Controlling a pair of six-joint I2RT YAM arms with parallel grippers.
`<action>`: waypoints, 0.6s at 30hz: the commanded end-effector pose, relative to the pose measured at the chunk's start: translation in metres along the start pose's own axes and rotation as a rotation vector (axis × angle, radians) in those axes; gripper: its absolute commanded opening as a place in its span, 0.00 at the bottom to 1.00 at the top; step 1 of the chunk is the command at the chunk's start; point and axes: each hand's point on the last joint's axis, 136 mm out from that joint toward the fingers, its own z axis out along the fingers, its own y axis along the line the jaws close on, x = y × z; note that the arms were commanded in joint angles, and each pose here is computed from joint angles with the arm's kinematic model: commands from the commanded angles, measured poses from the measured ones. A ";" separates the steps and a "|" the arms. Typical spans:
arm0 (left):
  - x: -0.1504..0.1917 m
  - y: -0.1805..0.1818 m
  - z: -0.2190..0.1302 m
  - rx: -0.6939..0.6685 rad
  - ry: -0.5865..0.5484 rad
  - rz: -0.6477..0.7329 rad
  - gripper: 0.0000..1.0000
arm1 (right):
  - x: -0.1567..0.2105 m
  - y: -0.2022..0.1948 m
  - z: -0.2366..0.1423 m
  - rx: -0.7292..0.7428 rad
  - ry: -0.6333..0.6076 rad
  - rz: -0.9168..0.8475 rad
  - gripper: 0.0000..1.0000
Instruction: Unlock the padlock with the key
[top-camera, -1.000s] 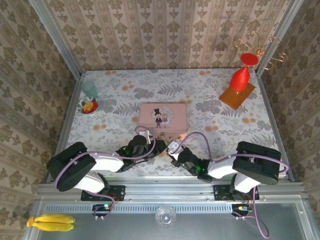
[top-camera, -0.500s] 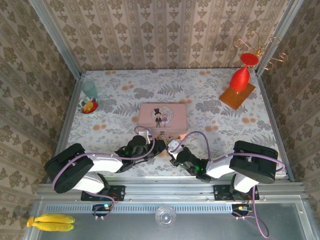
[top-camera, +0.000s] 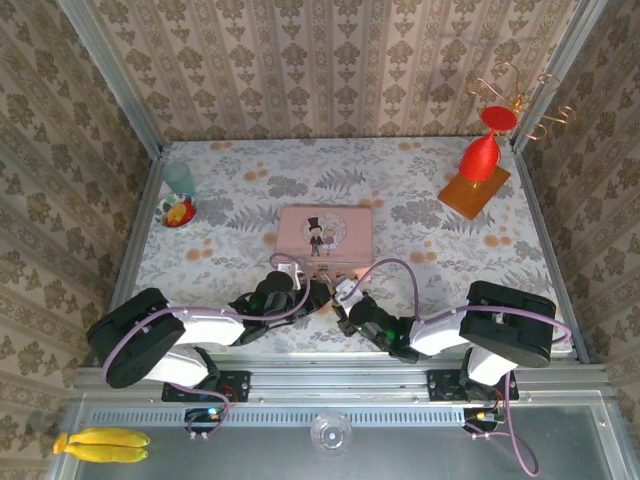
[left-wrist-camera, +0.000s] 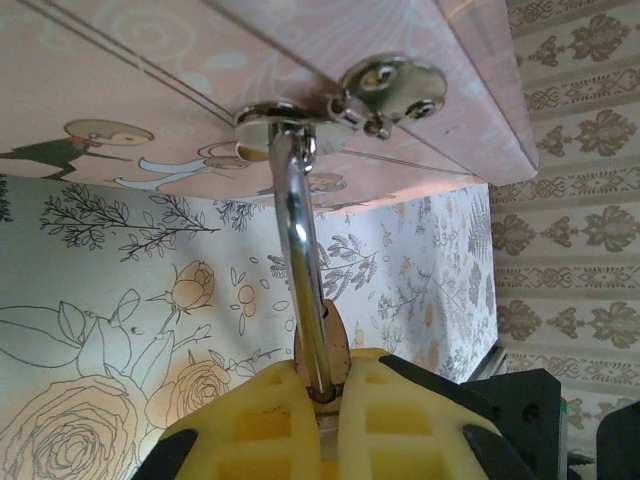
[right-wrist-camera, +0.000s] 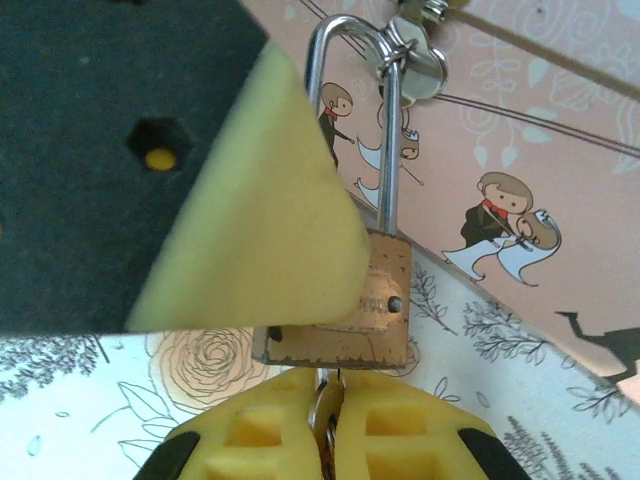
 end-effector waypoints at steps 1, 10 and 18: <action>-0.019 -0.021 -0.003 0.050 -0.062 0.114 0.00 | -0.025 0.011 -0.003 -0.055 -0.062 0.239 0.00; -0.029 0.005 -0.017 -0.044 -0.082 0.204 0.00 | -0.026 0.030 0.002 -0.173 0.000 0.540 0.00; -0.034 0.015 -0.030 -0.136 -0.095 0.292 0.00 | -0.002 0.030 0.014 -0.223 0.105 0.699 0.00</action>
